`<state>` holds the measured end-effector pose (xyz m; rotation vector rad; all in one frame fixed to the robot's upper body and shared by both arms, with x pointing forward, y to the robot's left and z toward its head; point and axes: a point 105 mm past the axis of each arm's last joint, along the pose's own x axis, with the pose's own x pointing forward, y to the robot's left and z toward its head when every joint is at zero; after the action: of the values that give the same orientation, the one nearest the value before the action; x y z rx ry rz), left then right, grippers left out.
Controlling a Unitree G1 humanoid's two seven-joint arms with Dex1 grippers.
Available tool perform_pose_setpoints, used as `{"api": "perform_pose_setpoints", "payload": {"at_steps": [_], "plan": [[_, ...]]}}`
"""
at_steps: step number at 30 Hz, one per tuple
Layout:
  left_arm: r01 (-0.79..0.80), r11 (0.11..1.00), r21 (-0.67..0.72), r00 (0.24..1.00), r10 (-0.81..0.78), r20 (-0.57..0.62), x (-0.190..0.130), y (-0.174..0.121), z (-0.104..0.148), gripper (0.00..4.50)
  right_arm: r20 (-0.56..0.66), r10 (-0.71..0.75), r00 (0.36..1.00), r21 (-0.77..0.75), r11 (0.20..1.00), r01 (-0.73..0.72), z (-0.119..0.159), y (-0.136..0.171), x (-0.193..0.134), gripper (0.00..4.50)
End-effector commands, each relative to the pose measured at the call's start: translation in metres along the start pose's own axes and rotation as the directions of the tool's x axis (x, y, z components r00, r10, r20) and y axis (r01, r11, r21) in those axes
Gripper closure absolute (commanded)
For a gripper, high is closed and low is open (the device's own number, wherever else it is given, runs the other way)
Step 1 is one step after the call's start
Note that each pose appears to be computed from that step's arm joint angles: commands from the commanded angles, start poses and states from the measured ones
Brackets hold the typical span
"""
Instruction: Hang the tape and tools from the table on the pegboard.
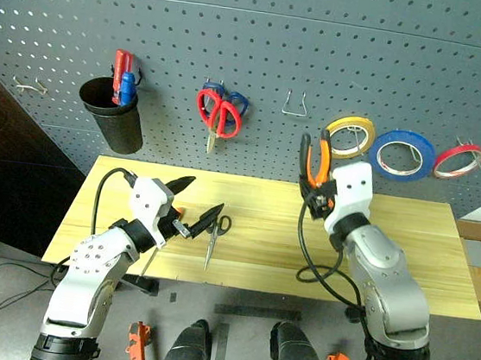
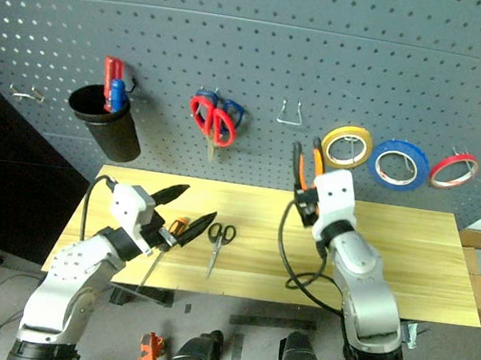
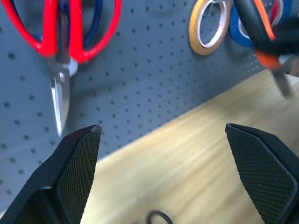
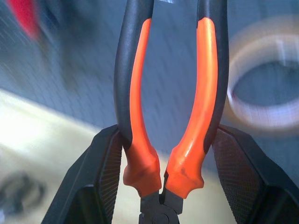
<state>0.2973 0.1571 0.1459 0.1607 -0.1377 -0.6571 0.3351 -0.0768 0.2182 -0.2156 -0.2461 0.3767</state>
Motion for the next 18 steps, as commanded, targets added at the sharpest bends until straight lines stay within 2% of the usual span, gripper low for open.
{"api": "perform_pose_setpoints", "payload": {"at_steps": [1, 3, 7, 12, 18], "plan": [[-0.025, 1.000, 0.012, 0.999, 0.024, 0.029, 0.006, 0.006, 0.020, 0.00, 0.256, 0.011, 0.967, -0.055, 0.998, 0.003, 0.058, 0.006, 0.020, 1.85], [-0.061, 0.998, -0.022, 0.997, 0.062, 0.046, 0.013, 0.012, 0.028, 0.00, 0.307, 0.005, 0.952, -0.061, 0.998, 0.014, 0.070, 0.006, 0.037, 1.86], [-0.059, 0.998, -0.003, 0.996, 0.059, 0.065, 0.026, 0.012, 0.042, 0.00, 0.383, -0.014, 0.924, -0.077, 0.996, 0.047, 0.086, -0.002, 0.068, 1.86], [-0.004, 1.000, 0.030, 0.998, 0.003, 0.059, 0.032, 0.002, 0.051, 0.00, 0.463, 0.006, 0.887, -0.140, 0.988, 0.067, 0.099, -0.004, 0.088, 1.86], [0.030, 0.998, 0.057, 0.997, -0.034, 0.067, 0.035, -0.005, 0.059, 0.00, 0.493, 0.011, 0.870, -0.149, 0.986, 0.071, 0.101, -0.005, 0.096, 1.86]]}}
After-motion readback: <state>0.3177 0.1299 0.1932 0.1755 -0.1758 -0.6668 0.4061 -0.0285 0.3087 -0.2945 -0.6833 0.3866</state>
